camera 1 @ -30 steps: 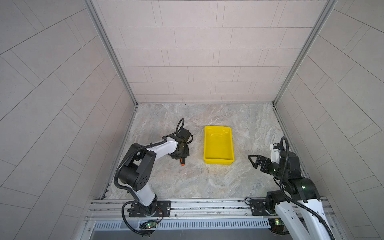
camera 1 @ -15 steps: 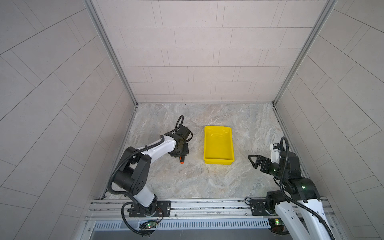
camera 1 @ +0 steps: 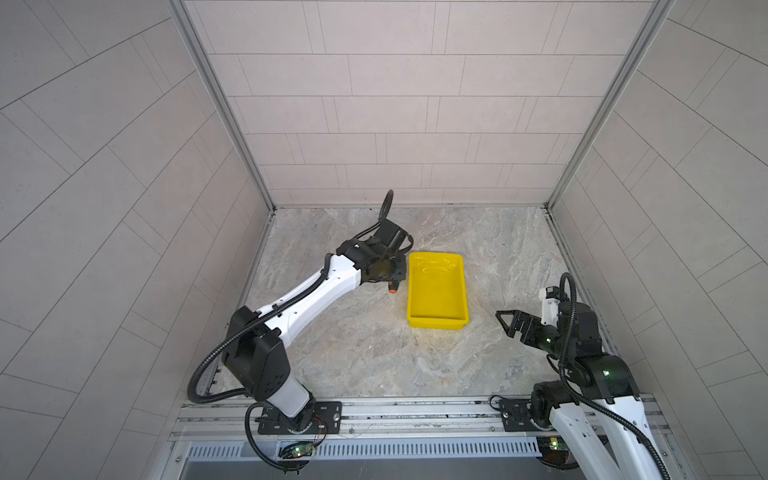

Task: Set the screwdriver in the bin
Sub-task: 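Lift the screwdriver with the left gripper and carry it over the yellow bin, then lower the screwdriver into the yellow bin and open the left gripper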

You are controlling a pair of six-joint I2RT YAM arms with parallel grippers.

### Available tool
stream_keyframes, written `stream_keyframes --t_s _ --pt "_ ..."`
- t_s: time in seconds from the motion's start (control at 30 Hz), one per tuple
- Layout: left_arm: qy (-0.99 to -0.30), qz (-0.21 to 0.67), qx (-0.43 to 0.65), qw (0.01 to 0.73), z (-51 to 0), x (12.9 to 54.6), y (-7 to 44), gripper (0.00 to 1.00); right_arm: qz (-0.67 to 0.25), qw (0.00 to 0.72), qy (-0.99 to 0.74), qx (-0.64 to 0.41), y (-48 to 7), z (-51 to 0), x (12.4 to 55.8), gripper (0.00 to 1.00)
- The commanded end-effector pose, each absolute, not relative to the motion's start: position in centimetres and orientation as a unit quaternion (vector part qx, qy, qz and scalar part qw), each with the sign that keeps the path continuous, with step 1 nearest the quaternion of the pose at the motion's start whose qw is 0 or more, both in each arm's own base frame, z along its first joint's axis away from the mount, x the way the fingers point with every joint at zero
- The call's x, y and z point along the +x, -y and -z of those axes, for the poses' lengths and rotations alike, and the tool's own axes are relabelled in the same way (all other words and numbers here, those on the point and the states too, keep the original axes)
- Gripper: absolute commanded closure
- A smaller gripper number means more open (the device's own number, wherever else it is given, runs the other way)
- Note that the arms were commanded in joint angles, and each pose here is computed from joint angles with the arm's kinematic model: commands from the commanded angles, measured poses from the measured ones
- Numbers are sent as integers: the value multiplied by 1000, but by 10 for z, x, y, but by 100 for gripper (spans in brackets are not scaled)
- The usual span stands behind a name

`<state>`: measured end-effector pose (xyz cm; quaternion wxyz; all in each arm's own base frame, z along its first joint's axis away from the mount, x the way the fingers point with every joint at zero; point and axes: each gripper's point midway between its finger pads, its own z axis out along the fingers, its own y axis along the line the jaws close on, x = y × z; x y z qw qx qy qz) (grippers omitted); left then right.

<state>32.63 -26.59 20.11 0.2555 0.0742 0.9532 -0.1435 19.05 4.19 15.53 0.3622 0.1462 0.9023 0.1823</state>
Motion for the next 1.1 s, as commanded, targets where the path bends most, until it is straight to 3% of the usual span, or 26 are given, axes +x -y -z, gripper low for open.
stream_keyframes --t_s 0.0,0.13,0.53,0.8,1.07 --pt "-948 110 167 249 -193 319 300 100 -178 365 -902 149 -40 -158 192 0" --pt "-942 99 226 227 -172 313 331 100 -176 366 -902 149 -40 -158 192 0" --pt "-938 53 304 155 -96 302 345 100 -171 378 -896 155 -36 -162 188 1" --pt "-941 63 303 137 -64 304 358 100 -172 377 -896 158 -36 -162 187 0" --pt "-944 65 293 133 -52 306 362 80 -172 378 -896 156 -36 -162 188 0"
